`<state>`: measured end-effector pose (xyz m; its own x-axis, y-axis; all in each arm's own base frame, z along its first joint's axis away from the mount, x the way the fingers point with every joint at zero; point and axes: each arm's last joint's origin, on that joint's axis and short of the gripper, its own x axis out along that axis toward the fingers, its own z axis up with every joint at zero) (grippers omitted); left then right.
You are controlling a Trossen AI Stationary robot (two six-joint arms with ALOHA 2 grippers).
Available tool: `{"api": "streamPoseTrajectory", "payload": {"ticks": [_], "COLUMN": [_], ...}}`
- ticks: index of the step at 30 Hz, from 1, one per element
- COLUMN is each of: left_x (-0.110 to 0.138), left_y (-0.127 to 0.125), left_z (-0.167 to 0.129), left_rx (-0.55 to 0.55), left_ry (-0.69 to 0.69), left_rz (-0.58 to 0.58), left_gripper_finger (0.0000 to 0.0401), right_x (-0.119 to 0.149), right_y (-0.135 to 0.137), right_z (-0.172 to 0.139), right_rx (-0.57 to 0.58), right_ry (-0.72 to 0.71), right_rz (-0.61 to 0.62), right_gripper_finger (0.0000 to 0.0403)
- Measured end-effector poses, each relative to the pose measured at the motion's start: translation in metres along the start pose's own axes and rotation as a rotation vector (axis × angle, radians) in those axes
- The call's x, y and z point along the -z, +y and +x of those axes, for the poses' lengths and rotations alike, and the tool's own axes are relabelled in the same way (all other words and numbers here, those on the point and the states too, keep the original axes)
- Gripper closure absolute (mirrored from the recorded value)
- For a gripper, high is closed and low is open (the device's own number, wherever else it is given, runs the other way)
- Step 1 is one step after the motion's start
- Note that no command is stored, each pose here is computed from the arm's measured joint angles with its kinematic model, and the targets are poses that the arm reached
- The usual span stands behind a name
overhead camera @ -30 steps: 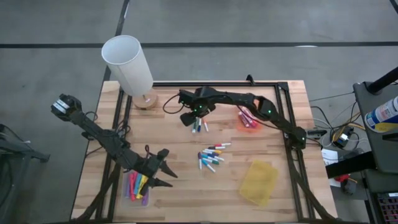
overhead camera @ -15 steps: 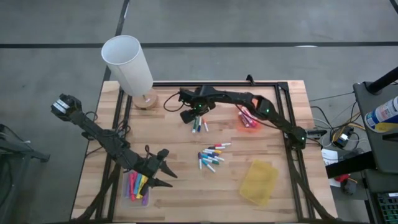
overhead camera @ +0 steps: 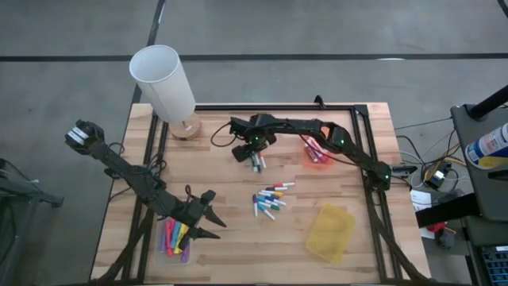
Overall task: Pick & Place Markers
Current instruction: Put the green eraser marker into the orange bin
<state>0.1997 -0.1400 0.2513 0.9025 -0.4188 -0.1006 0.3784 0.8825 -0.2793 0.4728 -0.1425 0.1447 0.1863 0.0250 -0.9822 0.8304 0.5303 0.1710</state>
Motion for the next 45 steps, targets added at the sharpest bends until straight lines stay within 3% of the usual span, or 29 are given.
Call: {"api": "streamPoseTrajectory", "payload": {"ticks": [10,18,25,31,39,45], "left_x": [0.001,0.005,0.005,0.006,0.006,0.007], "left_y": [0.0,0.001,0.001,0.002,0.002,0.002], "left_z": [0.0,0.0,0.0,0.0,0.0,0.0], "left_rx": [-0.002,-0.014,-0.014,-0.018,-0.019,-0.022], "left_ry": [0.007,0.043,0.045,0.056,0.059,0.068], "left_rz": [-0.007,-0.001,0.0,0.002,0.003,-0.002], "left_gripper_finger": [0.0227,0.0227,0.0227,0.0227,0.0227,0.0227], "right_x": [0.001,0.007,0.033,0.059,0.089,0.112], "right_y": [-0.002,-0.001,-0.005,-0.009,-0.031,-0.066], "right_z": [-0.006,-0.051,-0.103,-0.149,-0.201,-0.214], "right_rx": [0.007,0.015,0.073,0.164,0.191,0.256], "right_ry": [0.019,0.039,0.102,0.071,-0.035,-0.102], "right_rz": [-0.154,-0.237,-0.295,-0.329,-0.25,-0.148], "right_gripper_finger": [0.0352,0.0352,0.0352,0.0349,0.0348,0.0347]}}
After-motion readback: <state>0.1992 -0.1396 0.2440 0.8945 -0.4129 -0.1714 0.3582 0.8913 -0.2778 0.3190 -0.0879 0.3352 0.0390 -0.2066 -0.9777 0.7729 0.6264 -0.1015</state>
